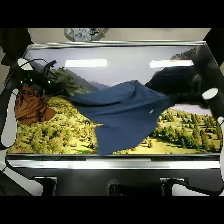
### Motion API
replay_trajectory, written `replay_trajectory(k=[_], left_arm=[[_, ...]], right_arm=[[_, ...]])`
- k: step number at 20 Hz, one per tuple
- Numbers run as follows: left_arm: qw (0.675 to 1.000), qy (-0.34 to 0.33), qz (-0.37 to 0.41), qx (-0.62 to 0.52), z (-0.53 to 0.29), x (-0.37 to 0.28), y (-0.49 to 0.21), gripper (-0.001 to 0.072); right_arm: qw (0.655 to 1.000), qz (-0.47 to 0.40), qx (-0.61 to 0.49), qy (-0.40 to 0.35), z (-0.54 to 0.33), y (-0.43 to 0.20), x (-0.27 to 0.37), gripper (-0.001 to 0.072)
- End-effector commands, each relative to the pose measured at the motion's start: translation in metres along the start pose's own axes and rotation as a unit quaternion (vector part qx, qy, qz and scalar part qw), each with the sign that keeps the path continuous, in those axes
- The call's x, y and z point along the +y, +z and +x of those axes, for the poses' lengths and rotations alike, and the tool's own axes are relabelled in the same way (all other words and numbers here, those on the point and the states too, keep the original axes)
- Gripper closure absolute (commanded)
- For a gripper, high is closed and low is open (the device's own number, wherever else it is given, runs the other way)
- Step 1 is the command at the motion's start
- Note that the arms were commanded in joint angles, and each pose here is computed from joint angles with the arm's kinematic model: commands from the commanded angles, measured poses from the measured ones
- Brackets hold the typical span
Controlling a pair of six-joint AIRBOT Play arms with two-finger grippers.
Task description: Fold the shirts.
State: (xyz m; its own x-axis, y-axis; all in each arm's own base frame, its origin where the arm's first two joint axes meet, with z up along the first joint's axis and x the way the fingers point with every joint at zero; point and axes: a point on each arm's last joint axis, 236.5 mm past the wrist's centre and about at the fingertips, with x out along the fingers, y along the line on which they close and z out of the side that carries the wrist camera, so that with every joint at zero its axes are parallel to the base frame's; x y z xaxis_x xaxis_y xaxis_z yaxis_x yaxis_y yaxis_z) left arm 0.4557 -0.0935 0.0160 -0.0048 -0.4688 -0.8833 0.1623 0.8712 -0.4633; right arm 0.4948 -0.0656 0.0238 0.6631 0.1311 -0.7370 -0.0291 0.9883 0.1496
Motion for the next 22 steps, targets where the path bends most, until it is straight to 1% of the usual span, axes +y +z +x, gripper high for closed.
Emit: replay_trajectory(k=[1, 3, 4, 5, 6, 7, 8, 9, 10, 11, 13, 14, 15, 17, 19, 20, 22], left_arm=[[0.995, -0.017, 0.002, 0.097, 0.017, -0.015, -0.044, 0.0684], [0.993, -0.021, 0.004, 0.119, 0.030, -0.022, -0.054, 0.0684], [0.992, -0.022, 0.007, 0.125, 0.033, -0.025, -0.056, 0.0684], [0.991, -0.022, 0.011, 0.128, 0.036, -0.028, -0.057, 0.0684], [0.991, -0.022, 0.015, 0.128, 0.036, -0.031, -0.057, 0.0684], [0.991, -0.022, 0.019, 0.128, 0.035, -0.032, -0.057, 0.0684], [0.991, -0.022, 0.023, 0.128, 0.035, -0.032, -0.057, 0.0684], [0.991, -0.023, 0.029, 0.127, 0.035, -0.032, -0.057, 0.0684], [0.991, -0.023, 0.028, 0.127, 0.035, -0.031, -0.057, 0.0684], [0.991, -0.023, 0.027, 0.126, 0.034, -0.030, -0.057, 0.0684], [0.992, -0.023, 0.027, 0.124, 0.033, -0.027, -0.056, 0.0684], [0.991, -0.024, 0.036, 0.123, 0.033, -0.027, -0.056, 0.0684], [0.991, -0.025, 0.038, 0.124, 0.034, -0.026, -0.056, 0.0684], [0.991, -0.025, 0.039, 0.124, 0.035, -0.026, -0.056, 0.0684], [0.991, -0.025, 0.039, 0.124, 0.035, -0.026, -0.056, 0.0684], [0.991, -0.025, 0.039, 0.124, 0.035, -0.026, -0.056, 0.0684], [0.991, -0.026, 0.046, 0.125, 0.035, -0.027, -0.056, 0.0684]], right_arm=[[0.994, 0.030, -0.082, -0.063, -0.005, 0.062, -0.034, 0.0675], [0.997, 0.062, 0.038, -0.025, 0.024, -0.001, -0.021, 0.0673], [0.994, 0.065, 0.092, -0.005, 0.030, -0.028, -0.012, 0.0647], [0.991, 0.050, 0.123, 0.010, 0.029, -0.043, -0.006, 0.0494], [0.989, 0.009, 0.143, 0.029, 0.023, -0.051, 0.002, 0.0271], [0.985, -0.034, 0.160, 0.049, 0.012, -0.058, 0.010, 0.0181], [0.977, -0.080, 0.190, 0.058, -0.001, -0.070, 0.011, 0.0155], [0.966, -0.093, 0.236, 0.050, -0.013, -0.090, 0.002, 0.0155], [0.953, -0.078, 0.287, 0.064, -0.028, -0.114, -0.003, 0.0155], [0.936, -0.045, 0.334, 0.098, -0.045, -0.138, -0.001, 0.0155], [0.910, 0.018, 0.389, 0.146, -0.071, -0.177, -0.001, 0.0145], [0.898, 0.044, 0.406, 0.165, -0.081, -0.195, 0.003, 0.0124], [0.891, 0.056, 0.413, 0.179, -0.085, -0.212, 0.009, 0.0079], [0.892, 0.064, 0.411, 0.179, -0.083, -0.236, 0.019, 0.0070], [0.903, 0.099, 0.374, 0.184, -0.064, -0.246, 0.034, 0.0075], [0.909, 0.119, 0.354, 0.186, -0.054, -0.246, 0.039, 0.0105], [0.916, 0.150, 0.323, 0.183, -0.039, -0.244, 0.043, 0.0113]])
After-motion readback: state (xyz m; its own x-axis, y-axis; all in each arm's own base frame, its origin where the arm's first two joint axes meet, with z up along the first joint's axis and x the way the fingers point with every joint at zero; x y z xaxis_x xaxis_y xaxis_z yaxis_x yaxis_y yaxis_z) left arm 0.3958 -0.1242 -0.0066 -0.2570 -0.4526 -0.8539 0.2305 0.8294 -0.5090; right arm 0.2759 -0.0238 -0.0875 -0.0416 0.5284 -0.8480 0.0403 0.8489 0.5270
